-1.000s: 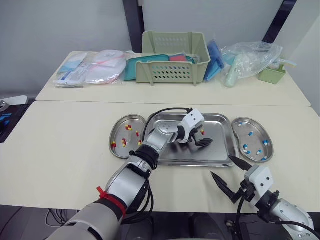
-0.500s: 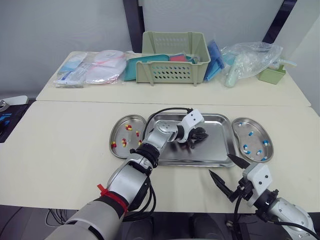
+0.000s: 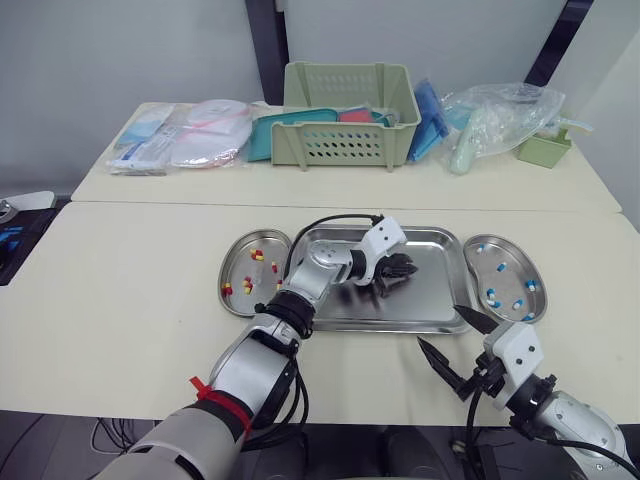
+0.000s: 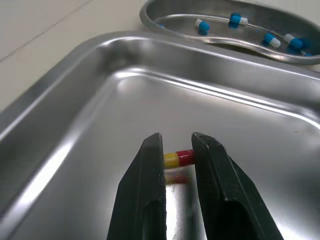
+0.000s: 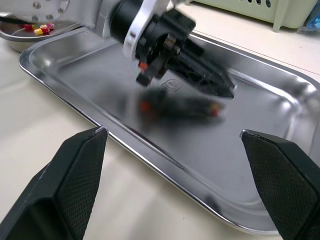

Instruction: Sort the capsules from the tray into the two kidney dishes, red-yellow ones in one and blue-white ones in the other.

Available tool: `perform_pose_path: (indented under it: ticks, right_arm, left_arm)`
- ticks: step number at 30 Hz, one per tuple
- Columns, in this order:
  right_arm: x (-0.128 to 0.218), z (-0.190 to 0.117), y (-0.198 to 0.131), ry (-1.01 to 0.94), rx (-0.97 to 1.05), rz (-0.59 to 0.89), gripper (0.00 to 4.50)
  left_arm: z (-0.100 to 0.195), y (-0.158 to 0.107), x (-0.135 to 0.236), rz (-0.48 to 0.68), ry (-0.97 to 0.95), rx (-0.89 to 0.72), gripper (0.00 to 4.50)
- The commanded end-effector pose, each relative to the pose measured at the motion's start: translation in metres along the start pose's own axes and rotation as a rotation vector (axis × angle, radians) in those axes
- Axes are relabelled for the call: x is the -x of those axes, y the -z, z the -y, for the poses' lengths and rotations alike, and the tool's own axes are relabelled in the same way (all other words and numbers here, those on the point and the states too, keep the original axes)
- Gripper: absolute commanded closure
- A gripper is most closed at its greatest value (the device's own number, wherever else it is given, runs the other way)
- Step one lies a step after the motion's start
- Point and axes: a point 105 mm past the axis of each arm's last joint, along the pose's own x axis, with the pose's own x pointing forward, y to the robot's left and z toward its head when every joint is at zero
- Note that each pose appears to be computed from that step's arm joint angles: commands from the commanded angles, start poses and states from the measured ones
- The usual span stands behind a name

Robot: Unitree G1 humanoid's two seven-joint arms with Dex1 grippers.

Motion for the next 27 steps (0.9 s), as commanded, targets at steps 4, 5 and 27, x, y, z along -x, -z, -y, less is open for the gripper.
perform_pose_path:
  ticks: [4,5,27]
  right_arm:
    - [0.002,-0.007,-0.019,-0.113,0.069,0.041,0.0]
    - [0.002,-0.01,-0.02,-0.147,0.07,0.039,0.0]
    - [-0.017,-0.031,-0.042,-0.527,0.11,0.078,0.0]
  left_arm:
    - [-0.008,-0.036,0.063,0.081,-0.093,-0.016,4.01]
    - [-0.011,-0.034,0.08,0.066,-0.131,-0.008,4.01]
    - [-0.016,0.028,0.241,-0.166,-0.63,0.266,3.27]
